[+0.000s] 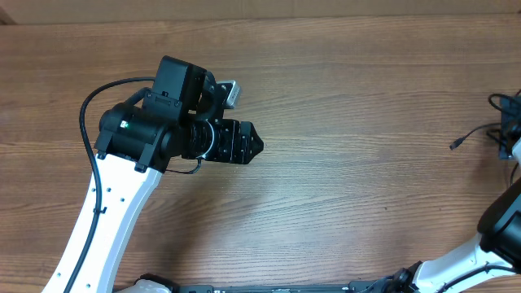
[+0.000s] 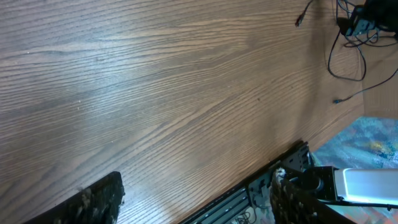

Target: Untangle cables

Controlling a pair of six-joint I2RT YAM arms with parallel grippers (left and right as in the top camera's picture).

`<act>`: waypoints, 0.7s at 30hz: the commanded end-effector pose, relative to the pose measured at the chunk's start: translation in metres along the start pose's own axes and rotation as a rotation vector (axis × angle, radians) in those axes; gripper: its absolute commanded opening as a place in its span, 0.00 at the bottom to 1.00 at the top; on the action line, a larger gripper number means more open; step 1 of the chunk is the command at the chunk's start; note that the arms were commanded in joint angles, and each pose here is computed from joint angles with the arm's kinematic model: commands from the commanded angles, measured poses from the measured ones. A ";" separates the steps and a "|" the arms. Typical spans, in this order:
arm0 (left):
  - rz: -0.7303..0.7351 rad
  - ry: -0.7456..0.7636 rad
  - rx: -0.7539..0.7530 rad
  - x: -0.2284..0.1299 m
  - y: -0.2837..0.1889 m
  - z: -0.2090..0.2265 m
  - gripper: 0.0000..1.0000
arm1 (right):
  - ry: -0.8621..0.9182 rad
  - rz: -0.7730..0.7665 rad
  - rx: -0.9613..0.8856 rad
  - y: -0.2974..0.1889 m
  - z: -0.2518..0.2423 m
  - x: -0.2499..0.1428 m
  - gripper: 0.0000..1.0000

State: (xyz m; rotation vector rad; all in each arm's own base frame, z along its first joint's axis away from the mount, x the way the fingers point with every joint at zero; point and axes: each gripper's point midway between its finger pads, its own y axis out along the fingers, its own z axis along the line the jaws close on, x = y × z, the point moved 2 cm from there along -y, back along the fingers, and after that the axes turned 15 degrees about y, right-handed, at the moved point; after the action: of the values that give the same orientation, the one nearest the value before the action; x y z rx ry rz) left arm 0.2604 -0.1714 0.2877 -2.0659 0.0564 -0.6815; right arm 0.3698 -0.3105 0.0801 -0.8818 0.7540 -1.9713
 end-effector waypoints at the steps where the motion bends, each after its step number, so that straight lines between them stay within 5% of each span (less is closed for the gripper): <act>1: -0.015 -0.006 -0.017 0.002 -0.002 -0.004 0.76 | 0.020 -0.006 -0.065 0.022 -0.026 0.004 0.45; 5: -0.027 -0.023 -0.017 0.004 -0.003 -0.004 0.76 | -0.072 -0.015 -0.039 0.038 -0.026 0.006 0.43; 7: -0.028 -0.023 -0.017 0.005 -0.003 -0.004 0.77 | -0.117 -0.025 -0.010 0.039 -0.020 0.008 0.08; 8: -0.027 -0.023 -0.017 0.005 -0.002 -0.004 0.77 | -0.127 -0.032 0.005 0.039 -0.016 0.010 0.08; 10: -0.027 -0.024 -0.017 0.005 -0.002 -0.004 0.77 | -0.140 -0.046 0.030 0.038 -0.010 0.013 0.53; 11: -0.028 -0.031 -0.018 0.005 -0.002 -0.004 0.77 | -0.144 -0.050 0.039 0.038 -0.008 0.014 0.59; 12: -0.028 -0.039 -0.018 0.005 -0.002 -0.004 0.77 | -0.146 -0.053 0.046 0.038 -0.006 0.014 0.52; 14: -0.029 -0.044 -0.018 0.005 -0.002 -0.005 0.77 | -0.145 -0.056 0.051 0.038 -0.005 0.015 0.06; 21: -0.027 -0.045 -0.018 0.004 -0.002 -0.004 0.77 | -0.167 -0.059 0.087 0.037 0.003 0.016 0.04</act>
State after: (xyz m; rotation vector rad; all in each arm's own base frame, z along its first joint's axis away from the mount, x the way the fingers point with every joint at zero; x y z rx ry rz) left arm 0.2641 -0.1732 0.2901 -2.0865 0.0135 -0.6511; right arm 0.3781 -0.3421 0.0549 -0.9911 0.5944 -1.9625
